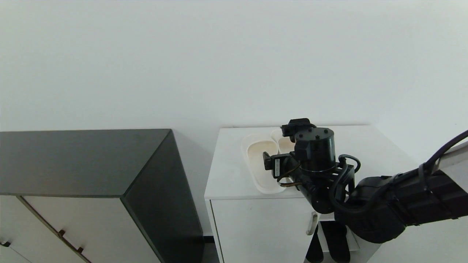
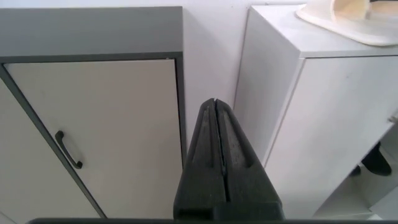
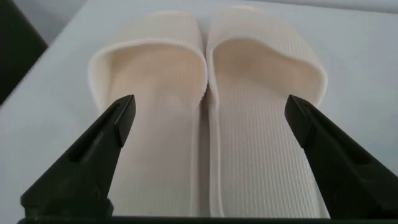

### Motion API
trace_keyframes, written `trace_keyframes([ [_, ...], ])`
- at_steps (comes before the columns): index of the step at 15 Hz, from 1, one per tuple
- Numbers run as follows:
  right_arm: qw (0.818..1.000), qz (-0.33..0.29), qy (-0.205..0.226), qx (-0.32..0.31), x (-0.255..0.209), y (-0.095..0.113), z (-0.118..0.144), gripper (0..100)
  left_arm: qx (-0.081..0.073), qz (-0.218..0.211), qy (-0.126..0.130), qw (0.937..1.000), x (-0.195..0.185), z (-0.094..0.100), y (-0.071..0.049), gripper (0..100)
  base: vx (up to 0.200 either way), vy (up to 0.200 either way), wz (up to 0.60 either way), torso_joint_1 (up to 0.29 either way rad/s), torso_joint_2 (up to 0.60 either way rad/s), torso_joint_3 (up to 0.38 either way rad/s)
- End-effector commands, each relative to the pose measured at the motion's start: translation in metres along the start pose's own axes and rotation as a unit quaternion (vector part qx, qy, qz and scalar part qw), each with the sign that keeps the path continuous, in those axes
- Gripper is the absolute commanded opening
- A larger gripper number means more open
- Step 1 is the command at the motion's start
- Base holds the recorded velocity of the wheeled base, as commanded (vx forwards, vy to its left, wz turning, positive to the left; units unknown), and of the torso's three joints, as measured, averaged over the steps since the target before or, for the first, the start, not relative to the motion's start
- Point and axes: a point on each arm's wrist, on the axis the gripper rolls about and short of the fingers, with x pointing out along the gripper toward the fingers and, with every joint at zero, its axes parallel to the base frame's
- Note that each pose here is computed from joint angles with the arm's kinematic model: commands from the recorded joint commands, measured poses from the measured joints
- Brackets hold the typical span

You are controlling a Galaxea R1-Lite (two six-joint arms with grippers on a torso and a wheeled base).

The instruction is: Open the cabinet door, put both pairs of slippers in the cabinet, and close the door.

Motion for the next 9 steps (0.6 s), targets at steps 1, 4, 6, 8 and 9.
trace_keyframes([
  [1,1.000,0.004,0.007,-0.005,0.005,0.003,-0.007,100,0.000,0.000,0.000,1.0000,0.000,0.000,0.000,0,0.000,0.000,0.00,0.000,0.00,0.000],
  [4,1.000,0.008,0.012,-0.005,0.016,0.006,-0.012,100,0.000,0.000,0.000,1.0000,0.000,0.000,0.000,0,0.000,0.000,0.00,0.000,0.00,0.000],
  [6,1.000,-0.001,0.012,-0.002,0.037,0.003,-0.016,100,0.000,0.000,0.000,1.0000,0.000,0.000,0.000,0,0.000,0.000,0.00,0.000,0.00,0.000],
  [8,1.000,-0.002,0.009,0.002,0.053,0.002,-0.016,100,-0.001,0.000,0.000,1.0000,0.000,0.000,0.000,0,0.000,0.000,0.00,0.000,0.00,0.000],
  [9,1.000,-0.001,0.005,0.003,0.061,0.002,-0.015,100,-0.001,0.000,0.000,1.0000,0.000,0.000,0.000,0,0.000,0.000,0.00,0.000,0.00,0.000],
])
